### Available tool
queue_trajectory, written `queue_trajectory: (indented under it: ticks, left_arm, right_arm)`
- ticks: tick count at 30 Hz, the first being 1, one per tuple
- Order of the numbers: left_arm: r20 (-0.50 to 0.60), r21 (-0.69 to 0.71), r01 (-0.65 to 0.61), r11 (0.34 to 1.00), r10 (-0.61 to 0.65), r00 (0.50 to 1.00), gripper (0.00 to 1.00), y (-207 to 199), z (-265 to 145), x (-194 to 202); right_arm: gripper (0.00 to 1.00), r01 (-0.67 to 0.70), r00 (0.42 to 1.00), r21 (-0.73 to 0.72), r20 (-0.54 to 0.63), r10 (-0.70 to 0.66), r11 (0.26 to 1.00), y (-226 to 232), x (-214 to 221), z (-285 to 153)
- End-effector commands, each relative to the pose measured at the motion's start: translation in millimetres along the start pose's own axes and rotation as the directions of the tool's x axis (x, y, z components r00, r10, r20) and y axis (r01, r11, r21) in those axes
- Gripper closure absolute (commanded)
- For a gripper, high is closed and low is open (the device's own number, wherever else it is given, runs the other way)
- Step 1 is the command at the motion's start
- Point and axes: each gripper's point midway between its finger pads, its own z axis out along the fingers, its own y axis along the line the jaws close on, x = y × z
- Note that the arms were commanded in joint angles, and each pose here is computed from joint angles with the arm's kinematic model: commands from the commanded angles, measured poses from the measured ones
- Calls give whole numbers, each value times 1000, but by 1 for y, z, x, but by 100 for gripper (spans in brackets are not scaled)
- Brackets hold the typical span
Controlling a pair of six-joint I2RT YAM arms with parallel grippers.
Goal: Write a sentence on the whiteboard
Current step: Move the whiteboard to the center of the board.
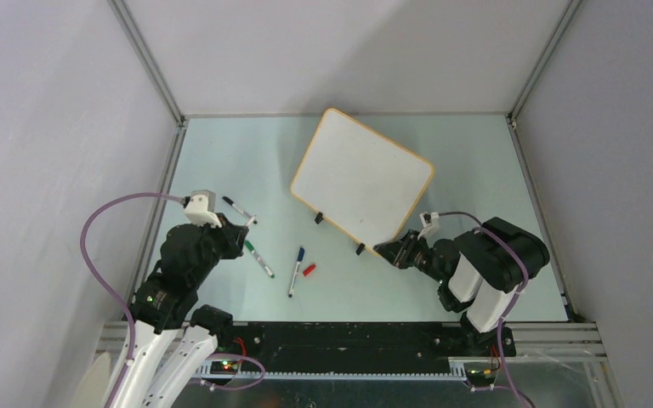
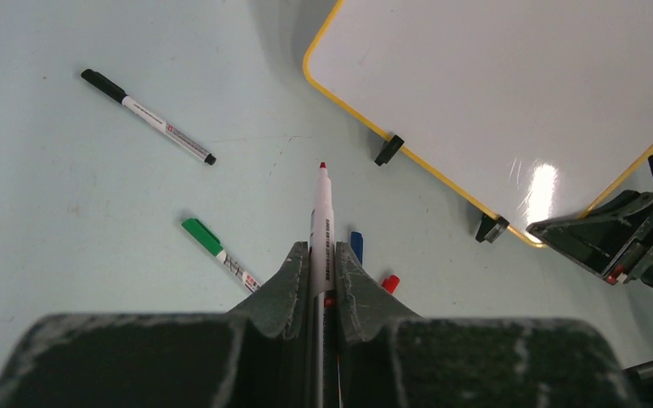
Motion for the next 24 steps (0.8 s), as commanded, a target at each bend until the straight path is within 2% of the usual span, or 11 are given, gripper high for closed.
queue_trajectory:
  ticks: [1,8,9,11,12,14,20,24]
  left_arm:
    - [24,-2,-19,1000,19,1000,100,1,-1,-5]
    - [19,-2,-21,1000,21,1000,100,1,0,-4]
    - [20,-2,-20,1000,20,1000,100,1,0,-4]
    - [23,1,-20,1000,20,1000,100,0,0,-5]
    - [23,3,-21,1000,21,1000,100,0,-1,-5]
    - [23,4,-21,1000,21,1000,100,0,-1,-5]
    - [19,4,-21,1000,20,1000,100,0,0,-4]
    - [20,6,-21,1000,21,1000,100,-1,0,-4]
  right_arm:
    - [89,27,999,-7,-39,-27,1000,10,23,-6]
    - [88,23,998,-8,-60,-24,1000,13,33,-16]
    - [85,24,998,-9,-63,-24,1000,14,35,-20]
    - [63,28,997,-16,-66,-29,999,16,36,-24]
    - [47,33,997,-18,-63,-34,999,16,36,-25]
    - [37,34,998,-25,-49,-35,999,17,31,-29]
    - [27,10,1000,-68,12,-9,998,24,4,-31]
    - [25,1,998,-99,70,6,995,29,-22,-32]
